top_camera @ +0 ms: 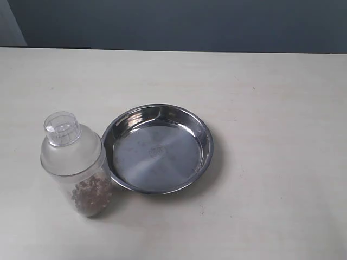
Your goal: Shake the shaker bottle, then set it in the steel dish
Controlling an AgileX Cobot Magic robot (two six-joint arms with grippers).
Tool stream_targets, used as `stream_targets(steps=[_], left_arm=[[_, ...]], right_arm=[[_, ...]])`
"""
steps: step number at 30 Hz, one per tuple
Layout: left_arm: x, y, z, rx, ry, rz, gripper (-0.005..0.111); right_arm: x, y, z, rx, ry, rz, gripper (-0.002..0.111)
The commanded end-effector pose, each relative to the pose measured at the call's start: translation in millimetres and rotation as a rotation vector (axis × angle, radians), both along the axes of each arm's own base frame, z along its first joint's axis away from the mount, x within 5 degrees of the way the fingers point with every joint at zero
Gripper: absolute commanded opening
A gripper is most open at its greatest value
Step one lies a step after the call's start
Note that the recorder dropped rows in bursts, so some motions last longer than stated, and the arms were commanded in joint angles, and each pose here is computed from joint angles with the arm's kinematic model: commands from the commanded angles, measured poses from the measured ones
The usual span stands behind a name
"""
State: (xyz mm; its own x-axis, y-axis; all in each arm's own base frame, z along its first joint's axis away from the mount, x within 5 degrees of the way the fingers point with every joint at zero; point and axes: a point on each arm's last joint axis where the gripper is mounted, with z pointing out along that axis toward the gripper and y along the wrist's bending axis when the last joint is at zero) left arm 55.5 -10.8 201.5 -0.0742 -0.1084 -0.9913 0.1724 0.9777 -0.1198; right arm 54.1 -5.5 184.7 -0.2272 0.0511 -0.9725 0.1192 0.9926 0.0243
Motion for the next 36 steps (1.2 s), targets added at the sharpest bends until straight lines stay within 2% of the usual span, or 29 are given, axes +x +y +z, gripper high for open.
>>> stream_targets(steps=[1,4,6,9,11,13,14,15,19,21,23,25,27,28,30,32,35,36], left_arm=[[-0.6,4.2,18.3,-0.33,-0.163,0.029,0.0],[-1.8,7.3,26.0,-0.373,-0.247,0.046,0.0],[-1.9,8.0,26.8,-0.445,-0.246,0.044,0.0],[-2.7,9.3,29.9,-0.459,-0.282,0.049,0.0],[-4.7,9.7,44.3,-0.366,-0.377,0.051,0.0],[-4.1,7.0,69.0,-0.181,-0.44,0.052,0.0],[-1.0,5.2,82.4,-0.089,-0.441,0.054,0.0],[2.2,4.4,95.4,-0.051,-0.441,0.057,0.0],[35.1,-2.0,123.7,0.017,-0.361,0.051,0.0],[53.2,-5.6,126.0,0.032,-0.301,0.041,0.0],[68.2,-8.1,125.5,-0.001,-0.249,0.036,0.0],[77.0,-9.0,124.4,-0.066,-0.218,0.037,0.0],[81.3,-11.9,120.6,-0.057,-0.191,0.016,0.004],[81.8,-15.1,119.8,-0.029,-0.19,-0.013,0.008],[81.1,-23.6,119.3,0.037,-0.21,-0.093,0.026],[82.4,-28.8,115.5,0.078,-0.232,-0.144,0.053],[90.6,-30.0,100.6,0.069,-0.172,-0.145,0.104],[93.8,-31.7,92.2,0.064,-0.145,-0.159,0.105]], right_arm=[[0.0,-0.2,1.0,-0.003,-0.017,-0.004,-0.001],[0.0,-0.2,1.0,-0.003,-0.017,-0.004,-0.001],[0.0,-0.2,1.0,-0.003,-0.017,-0.004,-0.001],[0.0,-0.2,1.0,-0.003,-0.017,-0.004,-0.001],[0.0,-0.2,1.0,-0.003,-0.017,-0.004,-0.001],[0.0,-0.2,1.0,-0.003,-0.017,-0.004,-0.001],[0.0,-0.2,1.0,-0.003,-0.017,-0.004,-0.001],[0.0,-0.2,1.0,-0.003,-0.017,-0.004,-0.001],[0.0,-0.2,1.0,-0.003,-0.017,-0.004,-0.001],[0.0,-0.2,1.0,-0.003,-0.017,-0.004,-0.001],[0.0,-0.2,1.0,-0.003,-0.017,-0.004,-0.001],[0.0,-0.2,1.0,-0.003,-0.017,-0.004,-0.001],[0.0,-0.2,1.0,-0.003,-0.017,-0.004,-0.001],[0.0,-0.2,1.0,-0.003,-0.017,-0.004,-0.001],[0.0,-0.2,1.0,-0.003,-0.017,-0.004,-0.001],[0.0,-0.2,1.0,-0.003,-0.017,-0.004,-0.001],[0.0,-0.2,1.0,-0.003,-0.017,-0.004,-0.001],[0.0,-0.2,1.0,-0.003,-0.017,-0.004,-0.001]])
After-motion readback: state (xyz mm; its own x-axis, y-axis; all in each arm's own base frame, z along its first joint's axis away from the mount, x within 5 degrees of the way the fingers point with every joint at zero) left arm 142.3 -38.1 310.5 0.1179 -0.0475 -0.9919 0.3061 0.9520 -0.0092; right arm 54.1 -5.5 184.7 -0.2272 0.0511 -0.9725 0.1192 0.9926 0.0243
